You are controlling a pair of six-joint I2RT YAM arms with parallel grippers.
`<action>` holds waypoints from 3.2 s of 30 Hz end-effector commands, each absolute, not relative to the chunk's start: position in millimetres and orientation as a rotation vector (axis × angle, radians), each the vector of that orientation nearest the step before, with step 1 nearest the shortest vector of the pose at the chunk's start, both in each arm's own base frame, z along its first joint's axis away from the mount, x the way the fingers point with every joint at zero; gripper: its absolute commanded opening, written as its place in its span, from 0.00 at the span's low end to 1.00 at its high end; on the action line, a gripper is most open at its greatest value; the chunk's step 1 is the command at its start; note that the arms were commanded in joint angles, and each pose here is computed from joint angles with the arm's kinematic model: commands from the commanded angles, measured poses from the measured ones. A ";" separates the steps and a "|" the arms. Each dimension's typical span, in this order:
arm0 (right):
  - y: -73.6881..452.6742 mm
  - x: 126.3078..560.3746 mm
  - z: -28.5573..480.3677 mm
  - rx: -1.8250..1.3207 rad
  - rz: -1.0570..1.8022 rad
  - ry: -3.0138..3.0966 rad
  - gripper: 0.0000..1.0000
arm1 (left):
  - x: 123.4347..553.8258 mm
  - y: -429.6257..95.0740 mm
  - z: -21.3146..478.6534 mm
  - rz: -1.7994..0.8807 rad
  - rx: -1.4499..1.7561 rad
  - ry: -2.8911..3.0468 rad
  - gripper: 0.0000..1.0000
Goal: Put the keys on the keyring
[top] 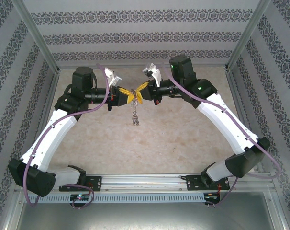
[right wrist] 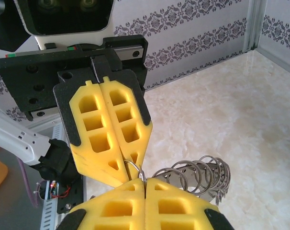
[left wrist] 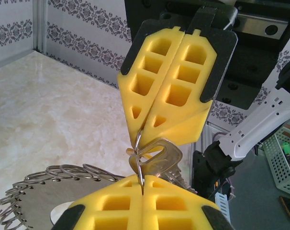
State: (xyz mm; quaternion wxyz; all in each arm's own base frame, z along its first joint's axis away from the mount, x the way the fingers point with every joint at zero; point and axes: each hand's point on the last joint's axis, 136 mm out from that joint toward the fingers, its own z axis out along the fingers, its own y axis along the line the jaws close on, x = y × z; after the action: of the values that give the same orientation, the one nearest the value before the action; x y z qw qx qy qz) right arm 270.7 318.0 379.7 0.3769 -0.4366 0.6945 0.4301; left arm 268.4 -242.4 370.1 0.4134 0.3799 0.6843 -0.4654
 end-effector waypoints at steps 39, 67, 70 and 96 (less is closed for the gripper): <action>304.5 258.5 420.0 -1.062 0.962 1.591 0.00 | 267.8 -242.8 390.9 -1.033 1.046 1.608 0.00; 287.7 273.2 399.5 -1.011 0.691 1.704 0.00 | 264.6 -238.3 391.3 -0.995 1.038 1.615 0.00; 292.7 278.1 395.9 -1.004 0.681 1.706 0.00 | 262.3 -238.0 394.4 -1.001 1.033 1.606 0.00; 328.3 253.5 393.6 -1.050 0.968 1.655 0.00 | 261.0 -239.4 394.3 -1.020 1.030 1.600 0.00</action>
State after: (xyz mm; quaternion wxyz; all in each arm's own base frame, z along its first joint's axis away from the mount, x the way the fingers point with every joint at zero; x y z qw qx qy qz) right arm 258.8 319.2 389.3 0.4613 -0.4229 0.6862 0.3709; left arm 271.2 -236.1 376.1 0.4536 0.4060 0.6801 -0.4085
